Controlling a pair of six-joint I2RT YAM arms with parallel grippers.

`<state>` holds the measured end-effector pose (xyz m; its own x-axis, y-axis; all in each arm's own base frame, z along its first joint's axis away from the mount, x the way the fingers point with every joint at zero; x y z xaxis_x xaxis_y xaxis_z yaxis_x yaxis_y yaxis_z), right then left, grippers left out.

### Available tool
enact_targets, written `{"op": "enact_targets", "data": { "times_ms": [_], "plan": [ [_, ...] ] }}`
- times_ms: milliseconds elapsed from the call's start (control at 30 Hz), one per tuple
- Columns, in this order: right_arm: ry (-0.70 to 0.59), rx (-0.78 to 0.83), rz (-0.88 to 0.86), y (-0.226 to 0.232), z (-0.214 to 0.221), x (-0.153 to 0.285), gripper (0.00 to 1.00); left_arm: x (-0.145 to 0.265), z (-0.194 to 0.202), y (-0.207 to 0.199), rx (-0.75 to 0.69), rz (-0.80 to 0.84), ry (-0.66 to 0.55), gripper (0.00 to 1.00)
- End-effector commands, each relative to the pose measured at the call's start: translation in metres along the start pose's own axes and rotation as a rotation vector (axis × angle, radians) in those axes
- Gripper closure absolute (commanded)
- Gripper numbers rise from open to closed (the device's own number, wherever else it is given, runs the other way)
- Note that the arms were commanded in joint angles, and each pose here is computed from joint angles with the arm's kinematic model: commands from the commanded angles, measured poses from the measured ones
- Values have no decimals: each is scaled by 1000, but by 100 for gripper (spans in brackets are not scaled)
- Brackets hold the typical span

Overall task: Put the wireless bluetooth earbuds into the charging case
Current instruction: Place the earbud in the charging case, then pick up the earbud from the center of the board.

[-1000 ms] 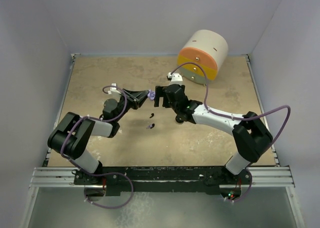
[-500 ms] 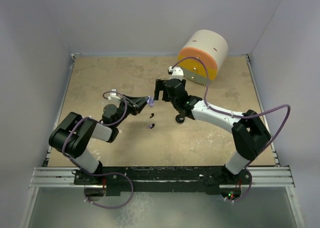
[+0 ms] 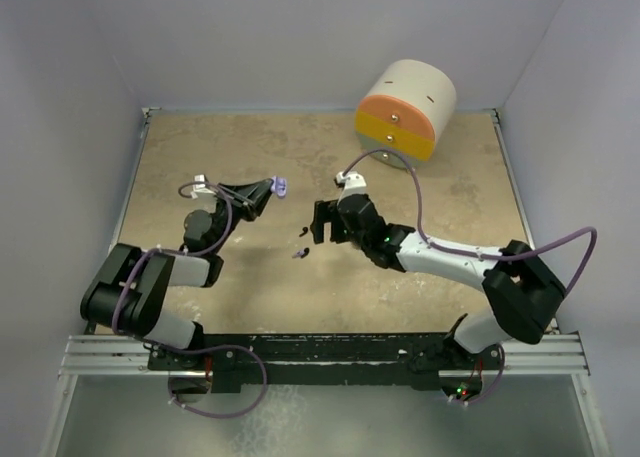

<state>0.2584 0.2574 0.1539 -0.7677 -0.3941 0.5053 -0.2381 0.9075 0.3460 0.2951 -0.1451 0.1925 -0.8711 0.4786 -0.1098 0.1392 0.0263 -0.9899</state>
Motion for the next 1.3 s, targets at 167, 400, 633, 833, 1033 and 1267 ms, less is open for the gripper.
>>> {"op": "enact_targets", "data": {
  "times_ms": [167, 400, 633, 833, 1033, 1267],
  "plan": [
    [95, -34, -238, 69, 48, 17, 12, 55, -1, -11, -78, -19, -82, 100],
    [184, -21, -316, 97, 88, 14, 13, 79, -7, -19, -202, -122, -142, 100],
    [227, -93, -286, 114, 111, 15, 13, 81, -6, -27, -187, -107, -122, 100],
    [257, -104, -249, 111, 126, 7, 12, 80, -5, -23, -169, -99, -109, 100],
    [269, -114, -211, 107, 135, -1, 10, 81, -6, -22, -168, -99, -110, 100],
    [250, -132, -151, 92, 130, -15, 9, 83, -7, -21, -167, -97, -109, 100]
  ]
}}
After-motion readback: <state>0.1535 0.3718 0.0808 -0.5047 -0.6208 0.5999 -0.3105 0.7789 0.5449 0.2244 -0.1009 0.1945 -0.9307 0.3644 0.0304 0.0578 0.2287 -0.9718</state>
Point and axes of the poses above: each gripper's point midway between its finger pads, its own x axis back along the fingers, its own y axis along the line the jaws close on, z = x × y, the point moved 7 cm from there along x, back along the fingers, and after that the axes turned 6 degrees about -x, right-handed, at the moved point
